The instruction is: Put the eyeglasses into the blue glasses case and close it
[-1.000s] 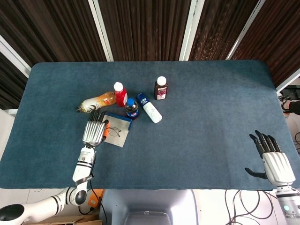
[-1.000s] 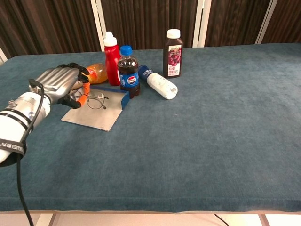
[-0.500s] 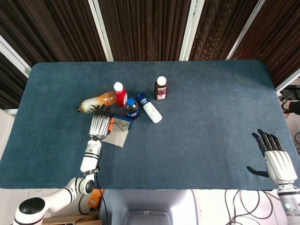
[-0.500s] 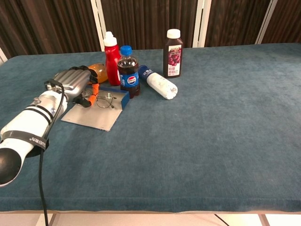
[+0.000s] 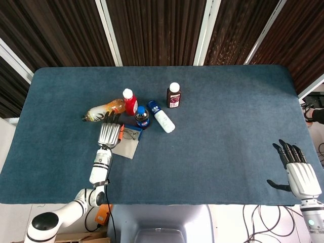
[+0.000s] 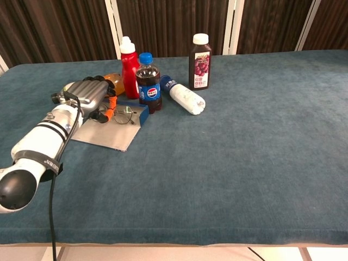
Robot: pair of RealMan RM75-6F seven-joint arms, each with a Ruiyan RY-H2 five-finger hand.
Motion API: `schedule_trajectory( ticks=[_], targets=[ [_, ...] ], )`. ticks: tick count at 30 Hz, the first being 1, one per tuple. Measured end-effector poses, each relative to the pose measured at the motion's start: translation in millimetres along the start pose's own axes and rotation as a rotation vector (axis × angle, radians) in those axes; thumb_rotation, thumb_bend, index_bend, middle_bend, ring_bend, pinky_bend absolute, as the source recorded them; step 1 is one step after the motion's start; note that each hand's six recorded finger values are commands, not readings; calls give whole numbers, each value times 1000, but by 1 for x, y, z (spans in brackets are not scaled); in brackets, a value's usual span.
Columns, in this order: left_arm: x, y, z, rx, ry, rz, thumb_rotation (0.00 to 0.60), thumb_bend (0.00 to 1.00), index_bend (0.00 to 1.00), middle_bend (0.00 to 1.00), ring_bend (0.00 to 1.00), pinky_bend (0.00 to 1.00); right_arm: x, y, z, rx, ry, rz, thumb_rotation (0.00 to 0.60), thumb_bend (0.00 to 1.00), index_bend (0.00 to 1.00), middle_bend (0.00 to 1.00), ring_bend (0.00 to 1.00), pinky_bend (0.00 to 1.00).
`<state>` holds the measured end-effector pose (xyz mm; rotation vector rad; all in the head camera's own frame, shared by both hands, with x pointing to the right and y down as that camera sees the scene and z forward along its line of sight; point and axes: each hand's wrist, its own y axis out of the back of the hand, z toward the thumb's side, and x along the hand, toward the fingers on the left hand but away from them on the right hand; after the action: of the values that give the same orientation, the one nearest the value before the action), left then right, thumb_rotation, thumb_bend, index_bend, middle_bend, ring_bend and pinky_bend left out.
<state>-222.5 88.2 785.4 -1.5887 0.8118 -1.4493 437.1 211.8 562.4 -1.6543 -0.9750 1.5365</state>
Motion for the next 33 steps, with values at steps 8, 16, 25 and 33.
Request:
schedule_trajectory(
  ticks=[8,16,25,33],
  targets=[
    [3,-3,-1,-11,1,0,600,448,556,127,35,80,0,0,0,-1,-1,1,600,81,0,0,0,0],
    [2,-3,-1,-24,1,11,600,368,395,98,26,95,0,0,0,-4,0,0,600,82,0,0,0,0],
    [0,-1,-3,-41,7,30,600,357,368,95,27,120,1,2,0,-7,2,-3,600,80,0,0,0,0],
    [-14,9,-13,-84,-1,77,600,359,362,93,29,129,2,1,2,-6,11,0,600,81,0,0,0,0]
  ],
)
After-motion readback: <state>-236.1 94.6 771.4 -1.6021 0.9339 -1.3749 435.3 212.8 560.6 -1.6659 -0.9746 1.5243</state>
